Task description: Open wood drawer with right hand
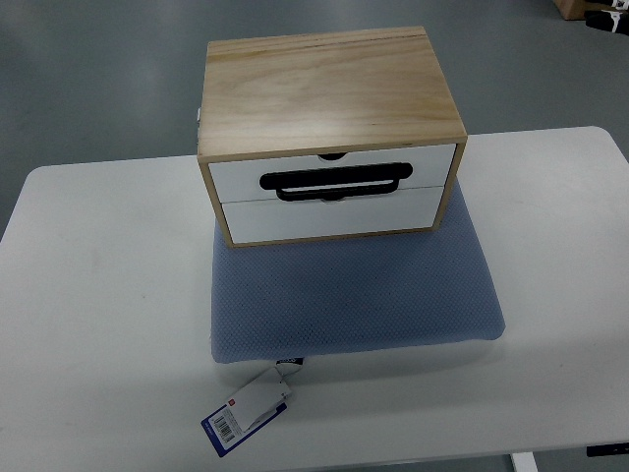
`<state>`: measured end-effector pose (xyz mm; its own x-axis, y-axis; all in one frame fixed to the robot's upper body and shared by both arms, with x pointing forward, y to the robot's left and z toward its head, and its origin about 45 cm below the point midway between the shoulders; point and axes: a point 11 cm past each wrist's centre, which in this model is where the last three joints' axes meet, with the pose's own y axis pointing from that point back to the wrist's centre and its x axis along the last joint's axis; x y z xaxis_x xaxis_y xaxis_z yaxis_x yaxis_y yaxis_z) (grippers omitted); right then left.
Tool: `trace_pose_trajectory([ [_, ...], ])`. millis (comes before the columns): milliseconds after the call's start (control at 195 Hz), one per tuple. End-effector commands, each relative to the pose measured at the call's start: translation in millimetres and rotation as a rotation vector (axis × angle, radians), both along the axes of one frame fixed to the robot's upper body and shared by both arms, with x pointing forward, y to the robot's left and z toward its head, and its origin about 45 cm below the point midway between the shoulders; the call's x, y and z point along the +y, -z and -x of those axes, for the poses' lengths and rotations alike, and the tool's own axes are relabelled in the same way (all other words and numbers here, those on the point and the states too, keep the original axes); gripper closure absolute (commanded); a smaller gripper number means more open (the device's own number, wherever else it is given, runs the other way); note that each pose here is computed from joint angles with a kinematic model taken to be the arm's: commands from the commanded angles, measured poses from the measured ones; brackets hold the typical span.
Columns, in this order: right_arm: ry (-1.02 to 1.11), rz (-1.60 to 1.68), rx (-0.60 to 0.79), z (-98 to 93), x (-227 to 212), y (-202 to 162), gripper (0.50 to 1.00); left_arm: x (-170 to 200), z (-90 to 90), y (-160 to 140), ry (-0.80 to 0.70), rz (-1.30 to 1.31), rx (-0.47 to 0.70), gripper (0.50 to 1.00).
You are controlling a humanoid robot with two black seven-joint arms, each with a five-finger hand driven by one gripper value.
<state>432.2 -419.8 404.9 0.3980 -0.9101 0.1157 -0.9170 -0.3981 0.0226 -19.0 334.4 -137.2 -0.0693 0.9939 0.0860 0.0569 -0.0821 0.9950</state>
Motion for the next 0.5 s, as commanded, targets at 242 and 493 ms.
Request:
trace_pose_trajectory([
  [242, -0.339, 0.299, -0.035, 7.0, 75.7, -49.0, 0.570, -0.1, -0.3, 0.0, 0.000, 0.000, -0.001, 0.500],
  [493, -0.524, 0.515, -0.009, 10.5, 137.5, -67.6, 0.568, -0.1, 0.6, 0.0, 0.000, 0.000, 0.001, 0.500],
])
